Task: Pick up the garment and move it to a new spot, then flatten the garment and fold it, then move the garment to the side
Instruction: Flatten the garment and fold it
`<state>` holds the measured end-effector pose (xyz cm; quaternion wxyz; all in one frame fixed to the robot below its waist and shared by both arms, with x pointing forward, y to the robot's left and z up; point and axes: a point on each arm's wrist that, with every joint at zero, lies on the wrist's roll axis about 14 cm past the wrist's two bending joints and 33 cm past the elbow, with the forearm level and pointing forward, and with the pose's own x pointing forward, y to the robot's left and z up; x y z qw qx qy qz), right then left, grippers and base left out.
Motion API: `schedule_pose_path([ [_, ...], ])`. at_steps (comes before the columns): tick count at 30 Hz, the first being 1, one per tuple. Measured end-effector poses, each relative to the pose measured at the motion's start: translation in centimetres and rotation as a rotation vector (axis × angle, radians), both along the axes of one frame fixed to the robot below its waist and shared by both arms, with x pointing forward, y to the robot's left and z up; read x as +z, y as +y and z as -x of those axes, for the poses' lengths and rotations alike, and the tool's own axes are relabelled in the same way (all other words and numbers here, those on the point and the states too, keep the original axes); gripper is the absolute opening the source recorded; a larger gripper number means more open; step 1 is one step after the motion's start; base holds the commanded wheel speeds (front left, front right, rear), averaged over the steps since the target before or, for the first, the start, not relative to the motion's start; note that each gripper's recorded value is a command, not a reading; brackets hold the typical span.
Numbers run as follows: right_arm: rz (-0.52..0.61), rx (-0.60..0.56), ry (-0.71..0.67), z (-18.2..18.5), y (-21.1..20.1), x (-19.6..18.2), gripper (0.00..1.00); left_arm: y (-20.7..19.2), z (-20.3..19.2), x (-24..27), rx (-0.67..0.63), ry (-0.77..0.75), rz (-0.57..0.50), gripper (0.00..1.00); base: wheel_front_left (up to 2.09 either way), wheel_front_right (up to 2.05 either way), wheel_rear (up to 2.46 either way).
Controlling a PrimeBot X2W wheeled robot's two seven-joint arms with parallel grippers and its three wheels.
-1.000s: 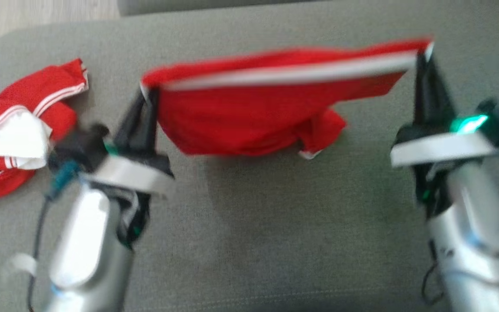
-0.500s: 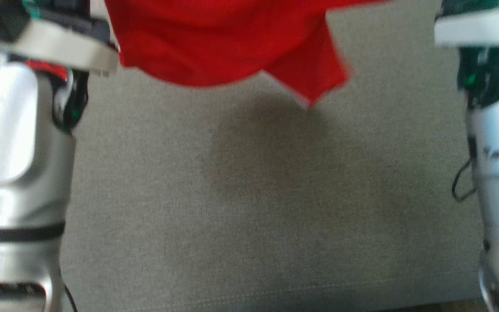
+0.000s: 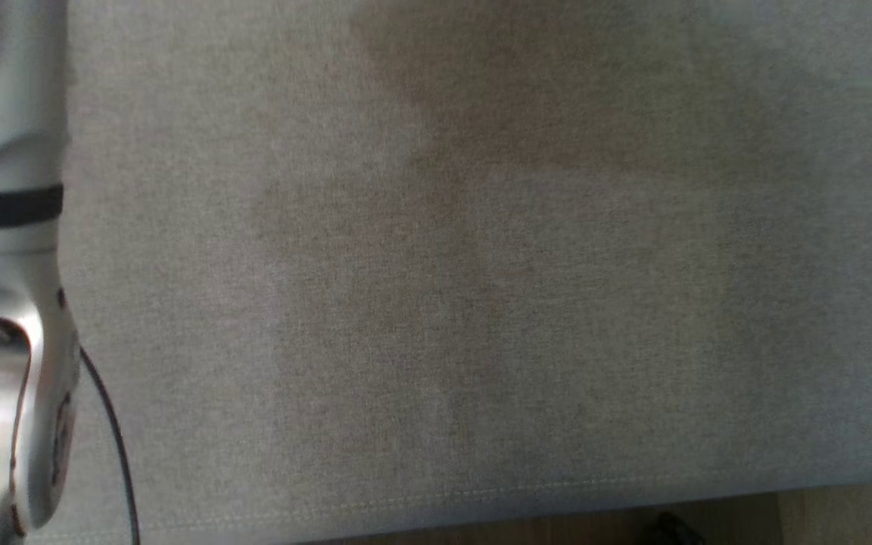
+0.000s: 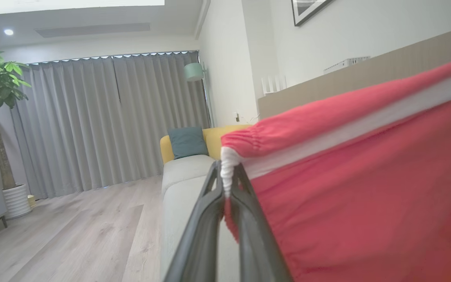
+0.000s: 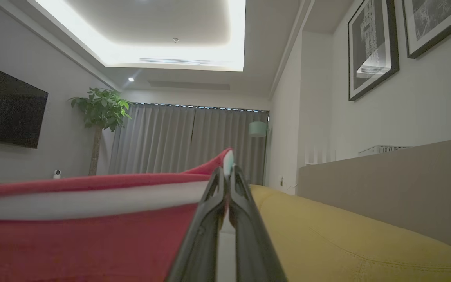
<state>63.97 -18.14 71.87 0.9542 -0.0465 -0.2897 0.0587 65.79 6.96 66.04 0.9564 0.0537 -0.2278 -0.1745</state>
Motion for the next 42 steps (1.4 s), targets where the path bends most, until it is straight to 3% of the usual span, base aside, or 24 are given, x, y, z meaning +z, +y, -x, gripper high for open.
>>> schedule_pose_path([
  [4, -0.058, -0.023, 0.032, -1.6, -0.9, -2.4, 0.00, 0.2, -1.2, -1.5, 0.003, 0.020, 0.050, 0.00, 0.00, 0.00, 0.00],
  [7, -0.119, 0.024, 0.089, -2.2, 0.5, -5.3, 0.00, 1.0, -1.9, -4.3, 0.025, 0.085, 0.125, 0.00, 0.00, 0.00, 0.00],
  [13, -0.209, 0.075, 0.229, -0.7, 1.0, -12.0, 0.00, 1.1, -0.1, -11.3, 0.030, 0.247, 0.185, 0.00, 0.00, 0.00, 0.00],
  [19, -0.244, 0.130, 0.429, 4.5, 2.2, -19.6, 0.00, 2.4, 5.9, -20.0, 0.089, 0.485, 0.262, 0.00, 0.00, 0.00, 0.00],
  [25, -0.286, 0.146, 0.581, 11.1, 2.6, -24.4, 0.00, 3.3, 12.9, -25.0, 0.128, 0.651, 0.279, 0.00, 0.00, 0.00, 0.00],
  [33, -0.354, 0.117, 0.724, 19.3, 2.2, -27.8, 0.00, 3.6, 19.5, -26.0, 0.146, 0.741, 0.355, 0.00, 0.00, 0.00, 0.00],
  [42, -0.402, 0.103, 0.798, 26.0, 2.0, -28.4, 0.00, 2.9, 24.9, -25.6, 0.129, 0.769, 0.317, 0.00, 0.00, 0.00, 0.00],
])
